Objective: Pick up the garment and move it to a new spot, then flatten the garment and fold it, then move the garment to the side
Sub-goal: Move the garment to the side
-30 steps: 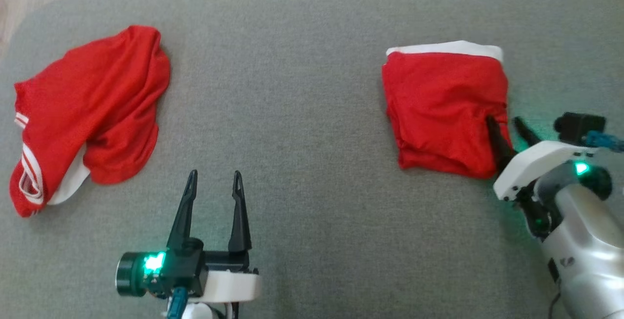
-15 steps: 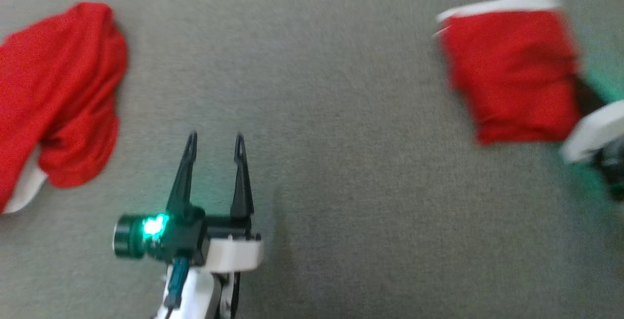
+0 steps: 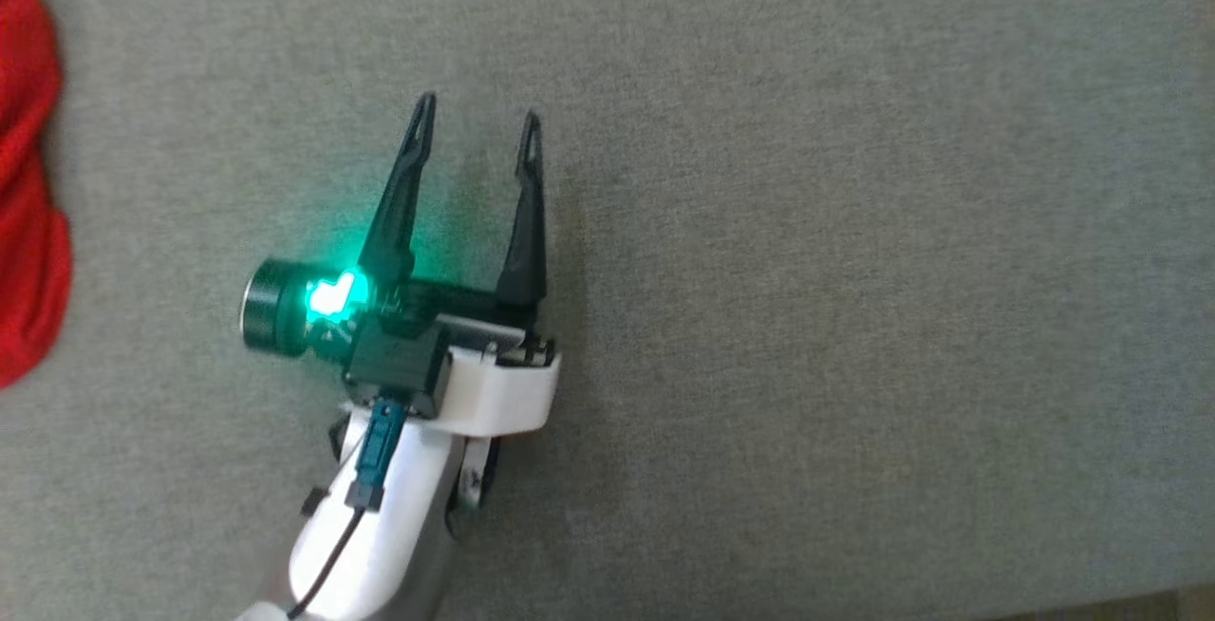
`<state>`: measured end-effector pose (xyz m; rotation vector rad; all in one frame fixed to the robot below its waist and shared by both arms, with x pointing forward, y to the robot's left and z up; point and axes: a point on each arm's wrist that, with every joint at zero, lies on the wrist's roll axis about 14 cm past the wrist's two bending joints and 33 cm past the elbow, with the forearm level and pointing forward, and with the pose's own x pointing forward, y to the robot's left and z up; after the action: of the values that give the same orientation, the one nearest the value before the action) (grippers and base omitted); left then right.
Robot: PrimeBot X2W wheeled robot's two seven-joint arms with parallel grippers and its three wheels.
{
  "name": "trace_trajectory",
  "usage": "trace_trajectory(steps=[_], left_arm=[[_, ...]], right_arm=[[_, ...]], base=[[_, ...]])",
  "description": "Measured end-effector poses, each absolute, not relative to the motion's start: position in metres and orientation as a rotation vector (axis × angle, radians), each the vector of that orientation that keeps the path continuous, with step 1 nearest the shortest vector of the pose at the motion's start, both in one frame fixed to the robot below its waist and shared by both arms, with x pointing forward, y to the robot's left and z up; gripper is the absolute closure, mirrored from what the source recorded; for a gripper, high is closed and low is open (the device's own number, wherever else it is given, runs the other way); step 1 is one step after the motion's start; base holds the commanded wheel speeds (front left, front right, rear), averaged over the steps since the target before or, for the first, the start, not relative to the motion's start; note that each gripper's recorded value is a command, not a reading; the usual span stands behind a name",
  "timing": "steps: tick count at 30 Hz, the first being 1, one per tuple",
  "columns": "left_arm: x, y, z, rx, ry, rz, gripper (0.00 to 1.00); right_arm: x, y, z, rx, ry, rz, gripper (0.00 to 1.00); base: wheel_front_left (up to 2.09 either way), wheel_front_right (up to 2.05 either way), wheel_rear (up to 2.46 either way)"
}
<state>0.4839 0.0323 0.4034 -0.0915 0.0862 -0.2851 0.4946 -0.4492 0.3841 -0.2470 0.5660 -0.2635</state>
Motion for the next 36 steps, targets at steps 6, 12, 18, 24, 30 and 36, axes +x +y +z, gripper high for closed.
trace_trajectory(steps=[6,12,18,24,30,36], left_arm=[[0.493,0.028,0.401,-0.112,0.073,-0.293,0.00],[0.489,0.035,0.414,-0.091,0.058,-0.273,0.00],[0.468,0.050,0.439,-0.085,0.040,-0.226,0.00],[0.436,0.086,0.456,-0.086,0.045,-0.113,0.00],[0.396,0.116,0.470,-0.075,0.036,-0.029,0.00],[0.361,0.131,0.490,-0.031,-0.021,-0.010,0.00]], right_arm=[[0.500,-0.474,0.385,-0.331,0.554,-0.312,0.00],[0.514,-0.443,0.393,-0.328,0.473,-0.258,0.00],[0.515,-0.334,0.374,-0.096,0.407,-0.109,0.00],[0.476,-0.264,0.384,0.054,0.351,0.000,0.00],[0.440,-0.193,0.418,0.115,0.246,0.144,0.00],[0.394,-0.145,0.451,0.166,0.137,0.236,0.00]], base=[[0.00,0.00,0.00],[0.00,0.00,0.00],[0.00,0.00,0.00],[0.00,0.00,0.00],[0.00,0.00,0.00],[0.00,0.00,0.00]])
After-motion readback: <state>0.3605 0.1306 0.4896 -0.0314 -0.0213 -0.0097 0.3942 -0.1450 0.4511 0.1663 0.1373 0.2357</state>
